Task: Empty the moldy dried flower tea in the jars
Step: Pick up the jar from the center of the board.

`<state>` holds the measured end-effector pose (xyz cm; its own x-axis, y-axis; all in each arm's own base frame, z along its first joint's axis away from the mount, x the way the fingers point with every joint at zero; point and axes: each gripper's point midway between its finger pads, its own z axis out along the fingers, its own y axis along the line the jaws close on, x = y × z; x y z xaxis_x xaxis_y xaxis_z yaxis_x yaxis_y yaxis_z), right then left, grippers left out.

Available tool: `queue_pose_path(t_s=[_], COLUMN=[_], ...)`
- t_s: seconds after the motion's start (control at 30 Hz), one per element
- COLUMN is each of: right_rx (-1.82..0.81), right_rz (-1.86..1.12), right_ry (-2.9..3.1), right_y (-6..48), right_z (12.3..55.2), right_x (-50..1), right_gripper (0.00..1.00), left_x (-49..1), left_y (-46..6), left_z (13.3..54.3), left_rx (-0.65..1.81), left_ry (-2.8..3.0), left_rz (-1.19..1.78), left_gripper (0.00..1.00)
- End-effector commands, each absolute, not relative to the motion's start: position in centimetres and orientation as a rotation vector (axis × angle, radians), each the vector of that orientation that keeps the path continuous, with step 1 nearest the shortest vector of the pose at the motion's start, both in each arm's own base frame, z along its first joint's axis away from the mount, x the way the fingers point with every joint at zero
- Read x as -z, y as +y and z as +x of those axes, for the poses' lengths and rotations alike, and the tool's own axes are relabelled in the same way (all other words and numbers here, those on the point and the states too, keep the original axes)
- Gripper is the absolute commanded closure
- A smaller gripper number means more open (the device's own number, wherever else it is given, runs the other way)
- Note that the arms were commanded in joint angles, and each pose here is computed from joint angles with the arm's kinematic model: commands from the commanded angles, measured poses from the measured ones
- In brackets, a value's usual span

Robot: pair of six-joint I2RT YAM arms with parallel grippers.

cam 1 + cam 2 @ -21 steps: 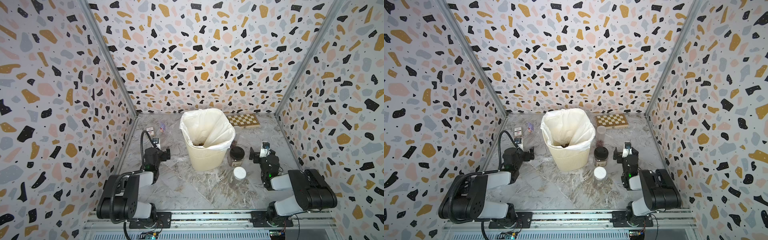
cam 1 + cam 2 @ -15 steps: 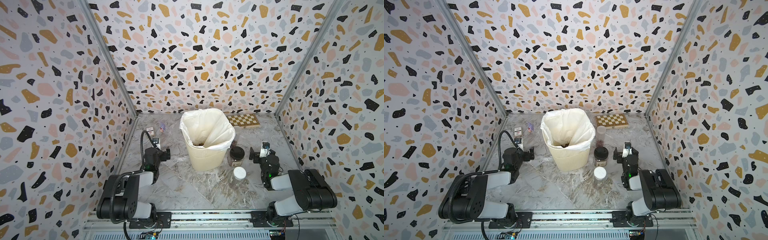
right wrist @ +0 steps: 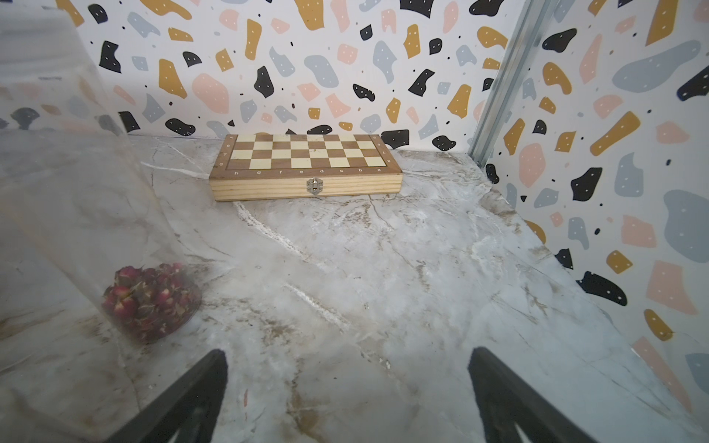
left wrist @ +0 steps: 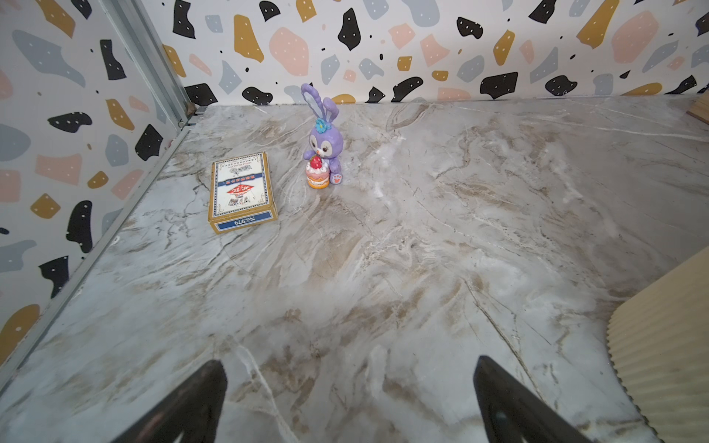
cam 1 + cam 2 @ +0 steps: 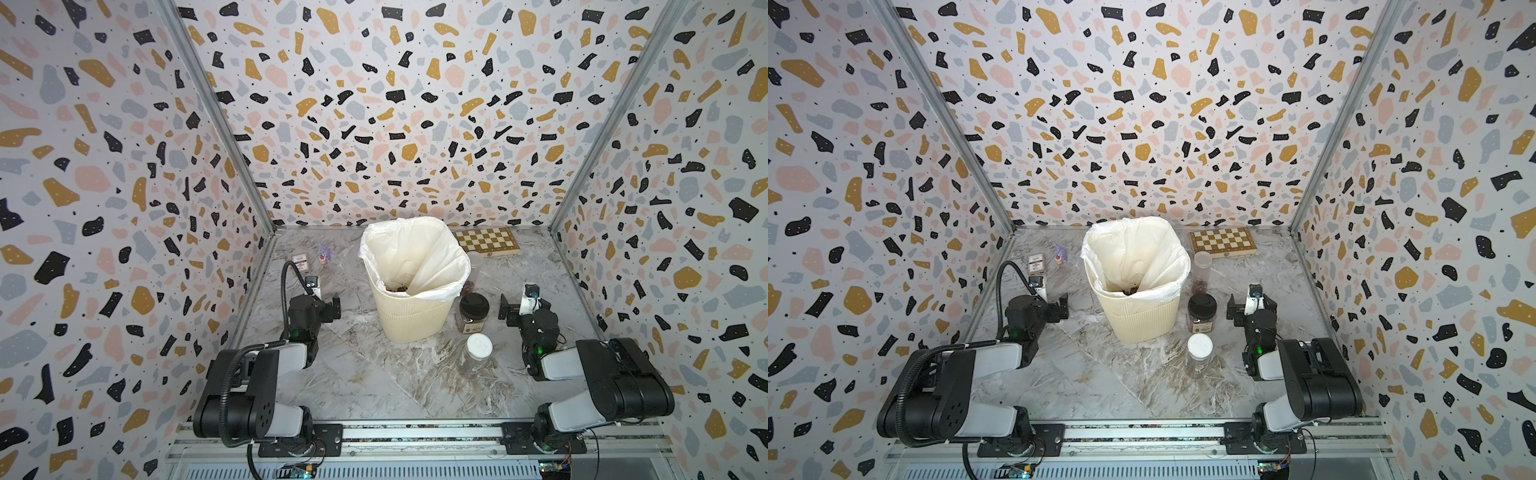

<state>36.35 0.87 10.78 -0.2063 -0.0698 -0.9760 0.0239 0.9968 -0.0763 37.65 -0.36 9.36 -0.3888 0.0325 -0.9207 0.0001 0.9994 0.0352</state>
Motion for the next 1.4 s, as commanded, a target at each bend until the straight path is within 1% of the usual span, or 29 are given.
queue_pose_path(t_s=[0.0, 0.33, 0.4, 0.5, 0.67, 0.73, 0.83, 0.93, 1.1, 1.2, 1.37], right_rx=[0.075, 0.074, 0.085, 0.072, -0.07, -0.124, -0.275, -0.398, -0.447, -0.471, -0.538], right_rz=[-0.025, -0.023, 0.011, 0.057, 0.083, 0.072, 0.051, -0.022, -0.203, -0.288, -0.383], right_ry=[1.731, 1.726, 1.755, 1.835, 1.894, 1.939, 1.991, 1.989, 2.041, 2.075, 2.166], right_y=[1.0, 0.9, 0.4, -0.4, 0.2, 1.0, 3.1, 5.6, 9.5, 12.2, 16.7], right_z=[36.8, 36.7, 37.4, 39.4, 41.1, 41.5, 41.6, 40.6, 37.9, 35.5, 30.6], right_x=[-12.2, -12.3, -12.7, -14.5, -16.9, -17.8, -19.3, -21.5, -24.1, -24.4, -23.1], right_gripper=[0.01, 0.01, 0.01, 0.01, 0.01, 0.0, 0.0, 0.0, 0.0, 0.0, 0.0], left_x=[-9.8, -10.2, -11.2, -13.2, -16.9, -18.1, -19.0, -19.3, -19.3, -18.8, -18.8], left_y=[-0.3, 0.2, 1.0, 1.6, 2.4, 1.9, 0.6, -0.3, -1.0, -1.7, -2.1], left_z=[37.7, 37.8, 37.9, 38.1, 38.1, 38.1, 37.9, 37.2, 35.4, 33.8, 31.5], left_rx=[-0.038, -0.059, -0.082, -0.078, -0.049, -0.003, 0.094, 0.179, 0.248, 0.308, 0.34], left_ry=[1.949, 1.933, 1.969, 2.008, 1.984, 2.007, 2.046, 2.068, 2.154, 2.186, 2.201], left_rz=[0.033, 0.001, -0.049, -0.077, -0.171, -0.165, -0.155, -0.181, -0.219, -0.252, -0.285], left_gripper=[0.01, 0.01, 0.01, 0.01, 0.01, 0.01, 0.01, 0.01, 0.01, 0.01, 0.01])
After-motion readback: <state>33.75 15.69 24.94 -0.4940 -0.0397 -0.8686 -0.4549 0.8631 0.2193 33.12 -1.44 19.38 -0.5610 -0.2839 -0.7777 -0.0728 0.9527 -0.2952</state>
